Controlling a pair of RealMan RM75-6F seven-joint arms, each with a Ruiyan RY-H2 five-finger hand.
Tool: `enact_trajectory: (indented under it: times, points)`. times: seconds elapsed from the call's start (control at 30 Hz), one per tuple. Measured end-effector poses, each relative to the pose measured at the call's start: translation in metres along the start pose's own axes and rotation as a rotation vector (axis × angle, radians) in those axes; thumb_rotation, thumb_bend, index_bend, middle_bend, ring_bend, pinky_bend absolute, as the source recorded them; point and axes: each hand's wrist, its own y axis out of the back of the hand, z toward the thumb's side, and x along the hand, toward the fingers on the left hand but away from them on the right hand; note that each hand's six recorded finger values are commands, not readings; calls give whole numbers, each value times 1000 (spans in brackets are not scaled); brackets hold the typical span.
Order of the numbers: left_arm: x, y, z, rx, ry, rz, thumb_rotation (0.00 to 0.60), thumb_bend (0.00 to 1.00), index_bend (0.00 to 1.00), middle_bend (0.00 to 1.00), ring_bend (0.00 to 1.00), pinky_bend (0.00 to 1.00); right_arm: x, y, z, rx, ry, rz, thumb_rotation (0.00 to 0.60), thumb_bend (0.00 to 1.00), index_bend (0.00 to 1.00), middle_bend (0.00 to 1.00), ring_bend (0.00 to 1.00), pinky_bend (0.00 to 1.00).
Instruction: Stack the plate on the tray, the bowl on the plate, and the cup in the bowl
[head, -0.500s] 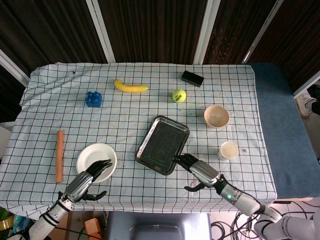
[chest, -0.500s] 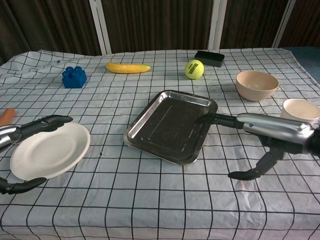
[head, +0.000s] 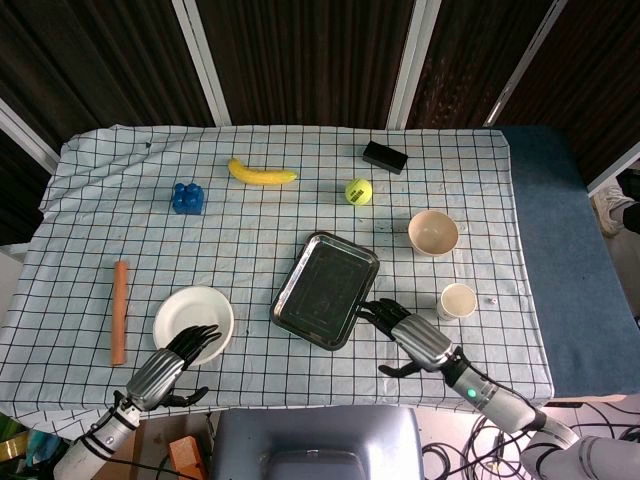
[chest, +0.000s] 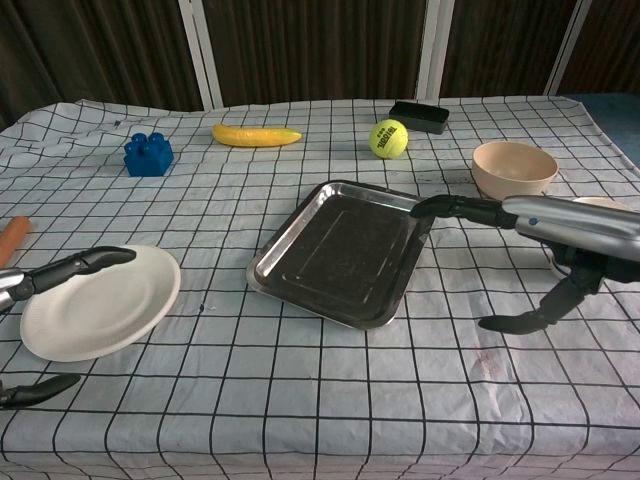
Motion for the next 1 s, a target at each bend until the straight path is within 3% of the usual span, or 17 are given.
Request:
enact_trajectory:
  times: [0.13,0.23,0.47,0.6,0.8,1.0]
  points:
    - [-18,-9,-7,94,49,-9,600,330,68,0,0,74,24,22,-9,83,-47,-78,600,170,62,0,0,0]
    - [-32,-11,-10,155,83,24,600,331,97,6,0,75,55,39,-21,148,-128,-149,600,170,61,0,0,0]
    - [-35,-22,-16,315,139,124,600,329,215,79,23,111,149,64,-48,181,-413,-315,600,170,50,0,0,0]
    - [-35,-31,-18,372,178,185,600,325,259,127,57,119,191,67,-57,210,-552,-361,600,169,50,0,0,0]
    - [-27,-37,-16,360,200,266,600,325,294,156,77,127,202,66,-56,268,-582,-356,600,169,50,0,0,0]
    - [-17,-44,-19,342,220,270,600,317,336,162,78,128,202,63,-57,262,-590,-339,600,169,36,0,0,0]
